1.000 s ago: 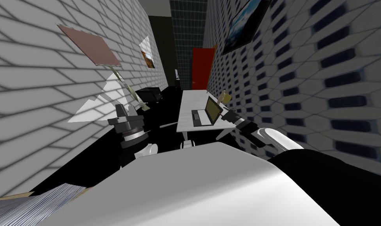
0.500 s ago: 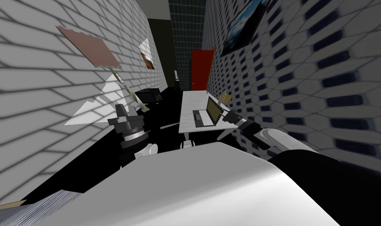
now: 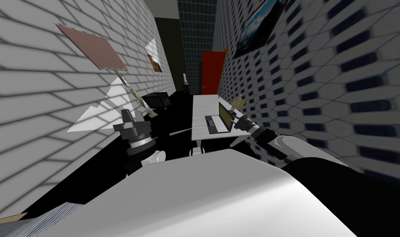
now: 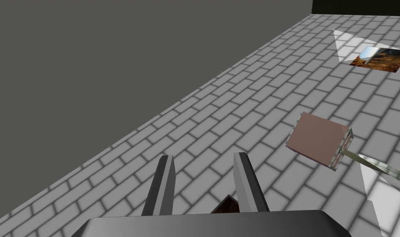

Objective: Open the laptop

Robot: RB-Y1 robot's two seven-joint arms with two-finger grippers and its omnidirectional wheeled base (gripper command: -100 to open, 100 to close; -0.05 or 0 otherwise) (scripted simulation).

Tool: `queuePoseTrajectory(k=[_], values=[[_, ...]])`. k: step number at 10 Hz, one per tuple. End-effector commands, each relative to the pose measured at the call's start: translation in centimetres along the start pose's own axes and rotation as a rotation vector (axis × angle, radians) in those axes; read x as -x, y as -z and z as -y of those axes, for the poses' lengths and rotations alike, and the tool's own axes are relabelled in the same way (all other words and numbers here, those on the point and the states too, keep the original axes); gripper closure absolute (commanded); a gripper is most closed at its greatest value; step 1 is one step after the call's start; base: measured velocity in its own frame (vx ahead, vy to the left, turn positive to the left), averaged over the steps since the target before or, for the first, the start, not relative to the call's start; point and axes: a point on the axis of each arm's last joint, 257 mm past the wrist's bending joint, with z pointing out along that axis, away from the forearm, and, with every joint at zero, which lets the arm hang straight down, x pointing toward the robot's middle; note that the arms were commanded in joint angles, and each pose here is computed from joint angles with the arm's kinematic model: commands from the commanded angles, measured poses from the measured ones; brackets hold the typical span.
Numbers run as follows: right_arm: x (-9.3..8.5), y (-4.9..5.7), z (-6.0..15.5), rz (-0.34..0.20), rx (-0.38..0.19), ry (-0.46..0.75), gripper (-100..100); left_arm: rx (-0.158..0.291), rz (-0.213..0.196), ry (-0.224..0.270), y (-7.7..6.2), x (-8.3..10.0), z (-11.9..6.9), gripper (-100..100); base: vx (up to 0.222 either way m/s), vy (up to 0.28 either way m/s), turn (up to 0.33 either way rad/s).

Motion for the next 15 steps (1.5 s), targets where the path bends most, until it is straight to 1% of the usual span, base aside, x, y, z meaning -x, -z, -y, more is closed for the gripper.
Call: queuePoseTrajectory(k=[1,2,5,10,11,12,13,15], values=[[-1.0,0.2,-1.0,-0.030,0.021,0.079,100,0.000,0.000,0.000,0.0,0.0,0.0,0,0.006,0.044,0.067],[-1.0,0.2,-1.0,-0.030,0.021,0.079,100,0.000,0.000,0.000,0.0,0.0,0.0,0,0.013,0.053,0.073],[-2.6,0.6,-2.5,-0.071,0.052,0.193,100,0.000,0.000,0.000,0.0,0.0,0.0,0,-0.004,0.085,0.028],[-5.0,1.5,-4.8,-0.129,0.112,0.385,100,0.000,0.000,0.000,0.0,0.0,0.0,0,0.007,0.132,0.030],[-4.7,1.3,-4.3,-0.122,0.103,0.357,100,0.000,0.000,0.000,0.0,0.0,0.0,0,0.001,0.037,0.021],[-6.5,1.7,-5.7,-0.166,0.123,0.426,100,0.000,0.000,0.000,0.0,0.0,0.0,0,0.003,0.038,0.103],[-6.5,1.7,-5.7,-0.166,0.125,0.434,100,0.000,0.000,0.000,0.0,0.0,0.0,0,0.010,0.027,0.077],[-8.1,2.0,-7.1,-0.205,0.147,0.507,100,0.000,0.000,0.000,0.0,0.0,0.0,0,-0.010,0.055,0.059]])
